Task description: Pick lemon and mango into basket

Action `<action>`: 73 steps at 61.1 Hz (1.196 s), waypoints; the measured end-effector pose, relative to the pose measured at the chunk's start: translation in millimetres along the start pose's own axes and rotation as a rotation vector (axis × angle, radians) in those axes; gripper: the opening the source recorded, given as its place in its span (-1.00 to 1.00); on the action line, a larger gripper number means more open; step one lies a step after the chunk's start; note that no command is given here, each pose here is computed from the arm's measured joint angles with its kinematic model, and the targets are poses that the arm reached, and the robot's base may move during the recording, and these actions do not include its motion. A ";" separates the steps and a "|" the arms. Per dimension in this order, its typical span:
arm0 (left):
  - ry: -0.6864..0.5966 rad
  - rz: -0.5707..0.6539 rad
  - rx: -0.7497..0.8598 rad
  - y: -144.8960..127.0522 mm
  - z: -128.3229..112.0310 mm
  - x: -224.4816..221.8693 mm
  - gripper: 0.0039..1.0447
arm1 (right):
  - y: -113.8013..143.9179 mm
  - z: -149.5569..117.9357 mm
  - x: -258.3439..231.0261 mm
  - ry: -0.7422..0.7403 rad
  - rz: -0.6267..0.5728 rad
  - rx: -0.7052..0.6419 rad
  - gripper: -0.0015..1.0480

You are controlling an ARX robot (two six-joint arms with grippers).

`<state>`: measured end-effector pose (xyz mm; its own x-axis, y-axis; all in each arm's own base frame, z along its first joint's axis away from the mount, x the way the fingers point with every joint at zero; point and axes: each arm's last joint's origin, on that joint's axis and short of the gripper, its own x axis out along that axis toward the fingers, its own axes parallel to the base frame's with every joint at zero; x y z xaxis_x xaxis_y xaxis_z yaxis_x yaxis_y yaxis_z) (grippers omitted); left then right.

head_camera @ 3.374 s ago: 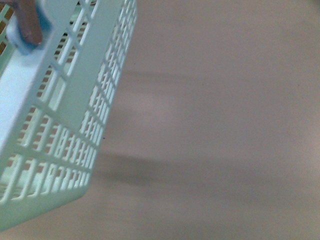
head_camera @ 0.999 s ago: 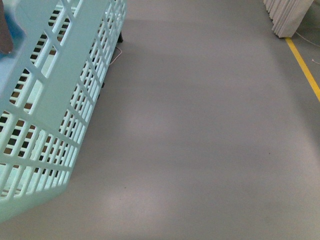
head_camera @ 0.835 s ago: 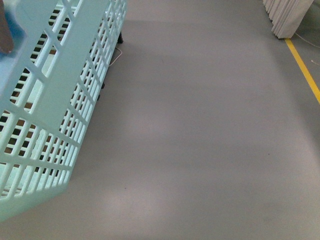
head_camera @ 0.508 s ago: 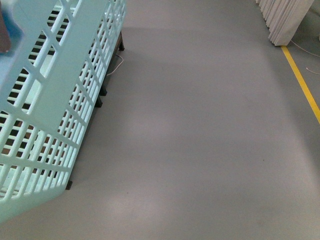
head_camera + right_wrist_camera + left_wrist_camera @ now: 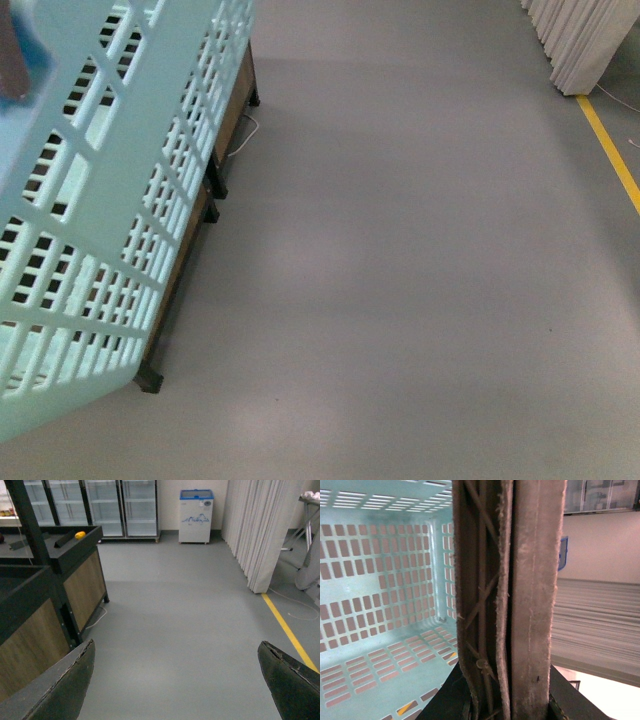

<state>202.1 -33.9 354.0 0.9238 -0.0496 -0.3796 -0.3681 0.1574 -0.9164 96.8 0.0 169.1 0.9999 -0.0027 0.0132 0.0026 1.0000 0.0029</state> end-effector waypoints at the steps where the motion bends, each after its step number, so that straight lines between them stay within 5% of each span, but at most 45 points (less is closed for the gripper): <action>1: 0.000 0.000 0.000 0.0 0.0 0.0 -0.64 | 0.0 0.0 0.0 0.000 0.000 0.000 0.83; 73: 0.012 0.002 0.000 0.2 -0.4 0.7 -0.64 | 0.1 0.0 0.0 0.000 0.004 0.000 0.83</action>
<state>202.7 -34.3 353.5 0.9219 -0.0608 -0.3826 -0.3696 0.1574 -0.9157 96.8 0.1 169.0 0.9999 0.0011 0.0128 -0.0012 1.0000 0.0029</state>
